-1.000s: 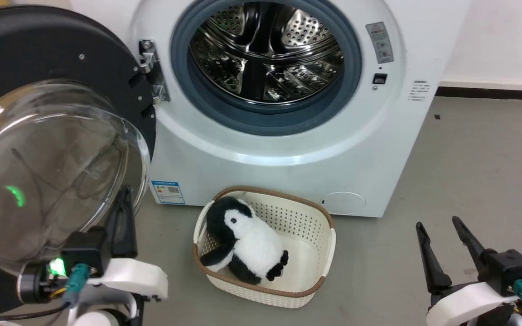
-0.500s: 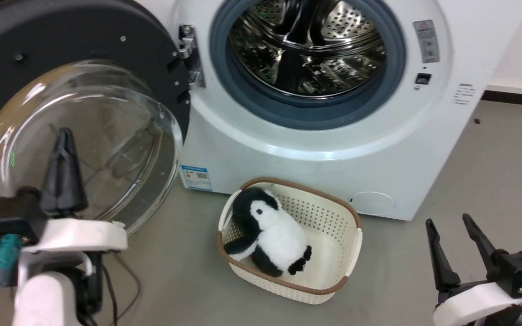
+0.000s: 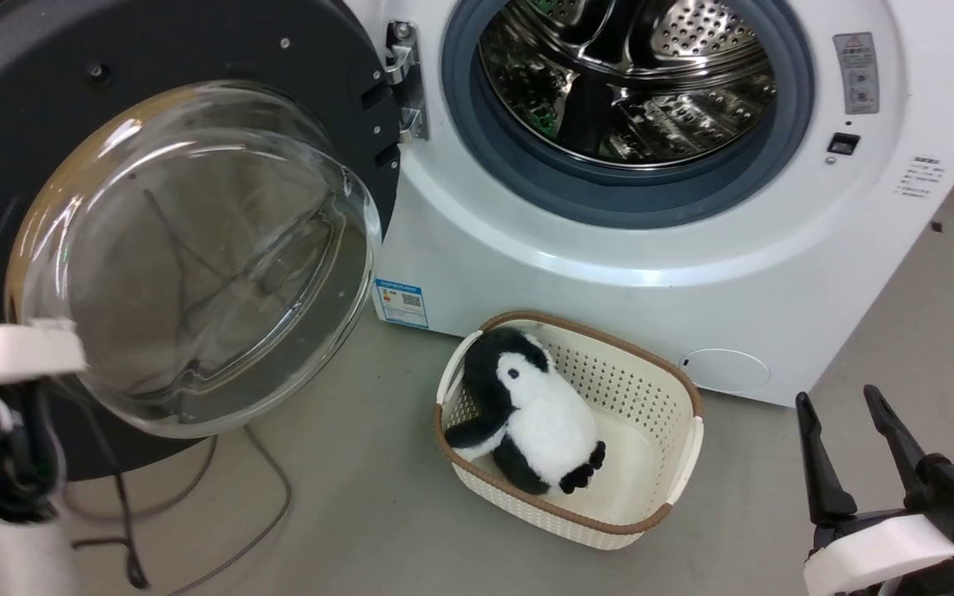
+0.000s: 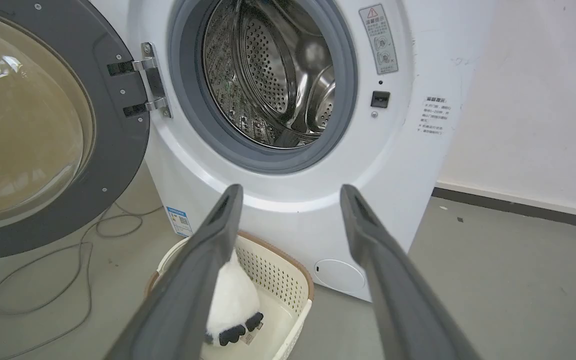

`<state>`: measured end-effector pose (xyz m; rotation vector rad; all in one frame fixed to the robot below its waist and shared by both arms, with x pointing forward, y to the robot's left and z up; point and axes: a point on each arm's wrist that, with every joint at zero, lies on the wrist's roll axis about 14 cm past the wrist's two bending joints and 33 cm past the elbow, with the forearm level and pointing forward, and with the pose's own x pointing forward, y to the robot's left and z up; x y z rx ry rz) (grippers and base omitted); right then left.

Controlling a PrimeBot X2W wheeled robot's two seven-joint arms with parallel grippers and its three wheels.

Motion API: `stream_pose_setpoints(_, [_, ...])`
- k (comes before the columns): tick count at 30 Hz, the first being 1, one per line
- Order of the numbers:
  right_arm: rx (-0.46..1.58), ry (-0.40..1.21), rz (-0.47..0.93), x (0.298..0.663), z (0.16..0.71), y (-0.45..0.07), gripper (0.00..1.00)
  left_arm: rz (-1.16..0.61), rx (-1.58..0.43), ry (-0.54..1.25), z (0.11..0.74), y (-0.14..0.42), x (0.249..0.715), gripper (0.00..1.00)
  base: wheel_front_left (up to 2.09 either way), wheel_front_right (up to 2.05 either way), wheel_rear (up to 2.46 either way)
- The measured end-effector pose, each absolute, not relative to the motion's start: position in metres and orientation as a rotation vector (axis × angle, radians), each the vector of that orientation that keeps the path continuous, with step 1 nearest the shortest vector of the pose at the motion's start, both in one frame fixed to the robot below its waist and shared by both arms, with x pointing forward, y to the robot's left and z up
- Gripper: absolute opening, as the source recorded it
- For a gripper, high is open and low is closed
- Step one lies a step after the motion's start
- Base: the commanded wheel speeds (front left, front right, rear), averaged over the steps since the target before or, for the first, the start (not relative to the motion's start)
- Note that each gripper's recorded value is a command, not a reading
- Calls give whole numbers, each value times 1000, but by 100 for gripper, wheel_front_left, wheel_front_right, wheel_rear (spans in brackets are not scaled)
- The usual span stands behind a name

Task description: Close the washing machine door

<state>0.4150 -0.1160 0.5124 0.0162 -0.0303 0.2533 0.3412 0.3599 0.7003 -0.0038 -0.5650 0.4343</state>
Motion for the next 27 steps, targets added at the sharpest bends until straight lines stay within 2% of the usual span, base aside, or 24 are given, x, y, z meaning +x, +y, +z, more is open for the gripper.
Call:
stream_pose_setpoints(12, [30, -36, 281, 429, 507, -104, 100, 568, -27, -583, 722, 429, 328, 0, 0, 0, 0])
stream_pose_setpoints(17, [40, -44, 291, 438, 506, -98, 100, 630, -111, -516, 710, 460, 329, 0, 0, 0, 0])
stream_pose_setpoints(22, [48, -47, 296, 444, 502, -95, 100, 678, -228, -373, 681, 486, 332, 0, 0, 0, 0])
stream_pose_setpoints(27, [54, -51, 299, 452, 499, -93, 100, 757, -241, -298, 665, 515, 319, 0, 0, 0, 0])
